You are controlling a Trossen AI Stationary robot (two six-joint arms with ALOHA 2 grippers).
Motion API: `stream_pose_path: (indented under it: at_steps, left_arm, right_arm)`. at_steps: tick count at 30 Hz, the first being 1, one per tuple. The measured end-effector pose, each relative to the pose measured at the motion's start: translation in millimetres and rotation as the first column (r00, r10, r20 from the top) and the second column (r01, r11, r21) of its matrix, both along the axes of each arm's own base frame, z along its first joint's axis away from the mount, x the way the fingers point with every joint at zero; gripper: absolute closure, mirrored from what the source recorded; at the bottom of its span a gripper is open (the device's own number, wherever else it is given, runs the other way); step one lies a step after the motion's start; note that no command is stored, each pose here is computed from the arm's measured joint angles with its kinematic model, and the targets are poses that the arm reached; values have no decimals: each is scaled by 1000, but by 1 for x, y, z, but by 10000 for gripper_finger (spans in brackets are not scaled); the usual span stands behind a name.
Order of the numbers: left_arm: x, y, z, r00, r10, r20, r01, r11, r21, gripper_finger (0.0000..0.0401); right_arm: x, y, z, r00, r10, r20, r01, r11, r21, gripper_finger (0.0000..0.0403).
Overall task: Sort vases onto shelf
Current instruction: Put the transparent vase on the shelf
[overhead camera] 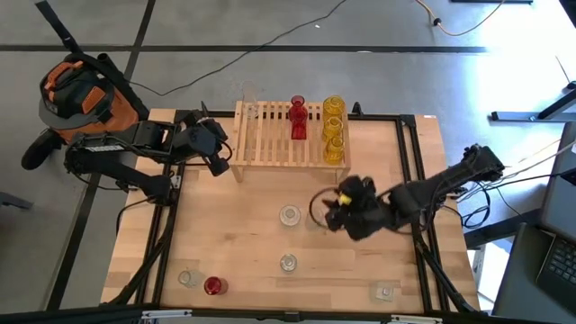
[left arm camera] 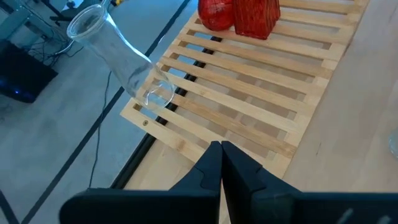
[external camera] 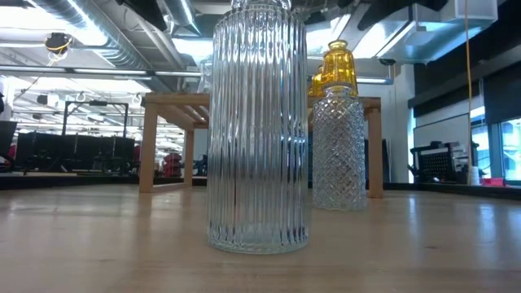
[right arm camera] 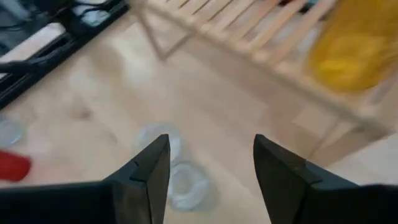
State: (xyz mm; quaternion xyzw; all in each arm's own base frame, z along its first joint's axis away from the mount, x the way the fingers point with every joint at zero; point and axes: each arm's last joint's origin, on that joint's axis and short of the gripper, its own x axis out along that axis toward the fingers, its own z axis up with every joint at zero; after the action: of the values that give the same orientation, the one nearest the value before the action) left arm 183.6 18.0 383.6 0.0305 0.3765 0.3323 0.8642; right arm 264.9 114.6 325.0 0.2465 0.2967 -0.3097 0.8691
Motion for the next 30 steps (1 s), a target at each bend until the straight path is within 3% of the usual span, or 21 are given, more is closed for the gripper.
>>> stream_pose_path:
  at_steps: [7,12,15,22,27,30]
  left_arm:
    - [0,0,0,1000,-2,-2,2,1000,1,401]
    - [0,0,0,1000,-2,-3,2,1000,1,401]
    - [0,0,0,1000,-2,-3,2,1000,1,401]
    - [-1,-1,-2,1000,-8,-14,8,999,-32,401]
    - [-2,-1,-2,1000,3,-16,-3,999,-39,401]
    - [-2,-1,-2,1000,3,-15,-3,999,-40,401]
  right_arm:
    - [11,29,-58,995,100,-14,-100,994,-45,219]
    - [23,38,-83,975,221,9,-220,974,-62,219]
    - [28,35,-98,976,217,-6,-217,975,-50,219]
    - [27,30,-100,985,174,-1,-173,979,-107,219]
    - [28,33,-95,978,209,-5,-208,969,-131,218]
    - [29,32,-94,980,197,14,-193,970,-145,202]
